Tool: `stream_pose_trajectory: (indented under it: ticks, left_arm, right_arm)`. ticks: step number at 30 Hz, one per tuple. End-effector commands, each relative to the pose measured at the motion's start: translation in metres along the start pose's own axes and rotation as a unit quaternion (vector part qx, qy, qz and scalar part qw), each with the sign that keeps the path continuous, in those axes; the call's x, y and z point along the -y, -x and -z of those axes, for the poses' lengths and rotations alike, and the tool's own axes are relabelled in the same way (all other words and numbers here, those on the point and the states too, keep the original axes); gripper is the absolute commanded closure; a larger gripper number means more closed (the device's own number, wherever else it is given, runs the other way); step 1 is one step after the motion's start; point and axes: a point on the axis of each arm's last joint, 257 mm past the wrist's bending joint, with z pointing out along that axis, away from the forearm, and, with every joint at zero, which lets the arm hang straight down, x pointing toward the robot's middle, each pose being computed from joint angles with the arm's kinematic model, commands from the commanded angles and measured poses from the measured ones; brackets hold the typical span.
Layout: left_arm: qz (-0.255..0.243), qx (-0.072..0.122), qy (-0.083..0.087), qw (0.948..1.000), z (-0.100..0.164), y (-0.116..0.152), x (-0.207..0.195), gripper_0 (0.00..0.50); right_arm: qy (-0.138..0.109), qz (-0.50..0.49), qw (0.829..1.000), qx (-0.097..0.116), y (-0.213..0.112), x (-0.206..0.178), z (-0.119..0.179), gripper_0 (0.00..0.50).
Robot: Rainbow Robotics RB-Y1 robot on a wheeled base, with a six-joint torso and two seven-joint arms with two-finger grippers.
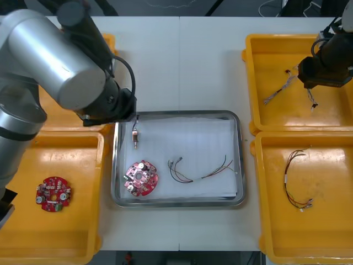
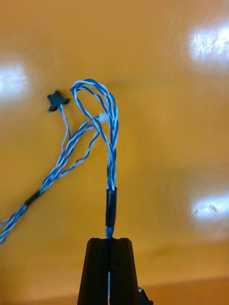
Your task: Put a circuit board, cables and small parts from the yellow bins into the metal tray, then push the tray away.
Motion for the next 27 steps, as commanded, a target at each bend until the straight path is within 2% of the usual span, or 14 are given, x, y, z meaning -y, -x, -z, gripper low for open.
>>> stream_pose_trajectory:
  ticks: [1, 5, 9, 10, 12, 15, 19, 23, 27]
  left_arm:
    - [-0.096, 0.021, 0.008, 0.9951, 0.029, 0.043, -0.035, 0.0]
    - [-0.104, 0.014, 0.008, 0.9944, 0.034, 0.062, -0.06, 0.0]
    - [-0.108, 0.009, 0.014, 0.994, 0.035, 0.08, -0.083, 0.0]
    - [-0.11, 0.011, 0.02, 0.9936, 0.034, 0.087, -0.091, 0.0]
    - [-0.111, 0.014, 0.028, 0.9933, 0.033, 0.096, -0.099, 0.0]
    - [-0.115, 0.017, 0.038, 0.9925, 0.025, 0.109, -0.113, 0.0]
    - [-0.119, 0.033, 0.043, 0.9914, 0.014, 0.127, -0.129, 0.0]
    - [-0.13, 0.046, 0.048, 0.9893, 0.001, 0.14, -0.141, 0.0]
    - [-0.135, 0.052, 0.049, 0.9883, -0.013, 0.147, -0.152, 0.0]
  right_arm:
    - [-0.012, -0.01, 1.0, 0.022, 0.009, 0.023, 0.042, 0.5]
    - [-0.018, 0.013, 1.0, 0.02, -0.002, 0.018, 0.063, 0.5]
    - [-0.023, 0.043, 0.999, 0.018, -0.016, 0.011, 0.081, 0.5]
    - [-0.026, 0.058, 0.998, 0.015, -0.023, 0.007, 0.088, 0.5]
    - [-0.022, 0.076, 0.996, 0.034, -0.02, -0.001, 0.098, 0.5]
    - [-0.001, 0.109, 0.992, 0.068, -0.013, -0.024, 0.118, 0.5]
    - [0.02, 0.151, 0.982, 0.113, -0.01, -0.051, 0.144, 0.5]
    - [0.05, 0.195, 0.971, 0.132, -0.025, -0.077, 0.154, 0.5]
    - [0.071, 0.234, 0.96, 0.134, -0.043, -0.096, 0.155, 0.5]
